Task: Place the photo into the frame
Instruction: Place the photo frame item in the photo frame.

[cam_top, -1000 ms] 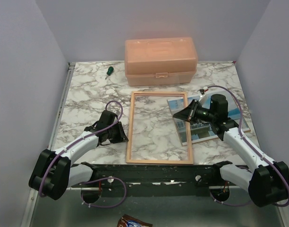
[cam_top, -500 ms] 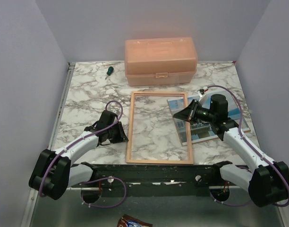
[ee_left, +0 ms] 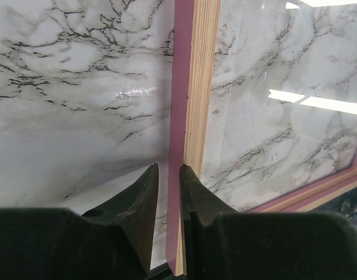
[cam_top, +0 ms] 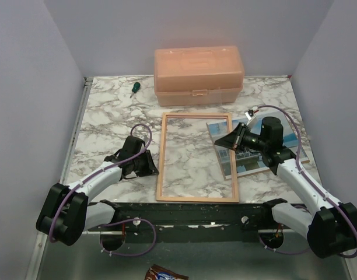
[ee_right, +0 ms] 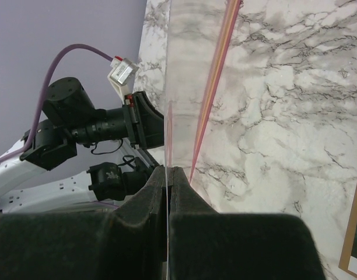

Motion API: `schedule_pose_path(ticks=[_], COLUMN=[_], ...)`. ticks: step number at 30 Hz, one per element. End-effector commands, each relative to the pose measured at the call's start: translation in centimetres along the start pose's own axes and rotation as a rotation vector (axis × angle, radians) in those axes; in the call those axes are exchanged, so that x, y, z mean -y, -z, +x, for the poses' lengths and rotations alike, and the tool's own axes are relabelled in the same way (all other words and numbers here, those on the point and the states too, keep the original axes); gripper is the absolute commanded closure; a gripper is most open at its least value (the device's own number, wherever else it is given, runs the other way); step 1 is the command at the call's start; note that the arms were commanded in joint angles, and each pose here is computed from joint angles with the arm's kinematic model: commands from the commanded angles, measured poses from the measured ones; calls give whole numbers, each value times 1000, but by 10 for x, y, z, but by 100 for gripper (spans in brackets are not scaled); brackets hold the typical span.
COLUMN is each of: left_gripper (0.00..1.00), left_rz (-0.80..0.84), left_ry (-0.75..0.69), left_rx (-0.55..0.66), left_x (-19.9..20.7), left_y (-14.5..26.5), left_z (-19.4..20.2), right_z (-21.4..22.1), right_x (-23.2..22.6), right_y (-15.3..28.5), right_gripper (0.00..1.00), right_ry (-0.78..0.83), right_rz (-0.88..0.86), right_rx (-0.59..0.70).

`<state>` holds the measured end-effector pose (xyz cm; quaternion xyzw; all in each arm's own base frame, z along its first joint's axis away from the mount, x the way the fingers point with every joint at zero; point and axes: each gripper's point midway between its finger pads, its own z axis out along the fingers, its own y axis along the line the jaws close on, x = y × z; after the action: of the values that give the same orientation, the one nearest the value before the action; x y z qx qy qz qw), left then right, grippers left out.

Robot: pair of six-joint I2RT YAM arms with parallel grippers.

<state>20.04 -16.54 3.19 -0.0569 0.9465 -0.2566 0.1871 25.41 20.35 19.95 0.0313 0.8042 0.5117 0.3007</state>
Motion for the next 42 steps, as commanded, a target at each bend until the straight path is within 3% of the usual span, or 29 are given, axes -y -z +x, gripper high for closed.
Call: schedule_pose_path(ticks=[1,42], left_gripper=[79,79], left_rz=[-87,-88], left_ry=[-4,-3], left_rx=[-64,-86], left_x=[-24,-24], left_y=[-5,-7], left_z=[19,21], right_z=[2,2], right_x=[7,-23], right_y=[-1,13], right_gripper=[99,99], right_ry=[26,43], right_rz=[5,-81], right_rx=[9,40])
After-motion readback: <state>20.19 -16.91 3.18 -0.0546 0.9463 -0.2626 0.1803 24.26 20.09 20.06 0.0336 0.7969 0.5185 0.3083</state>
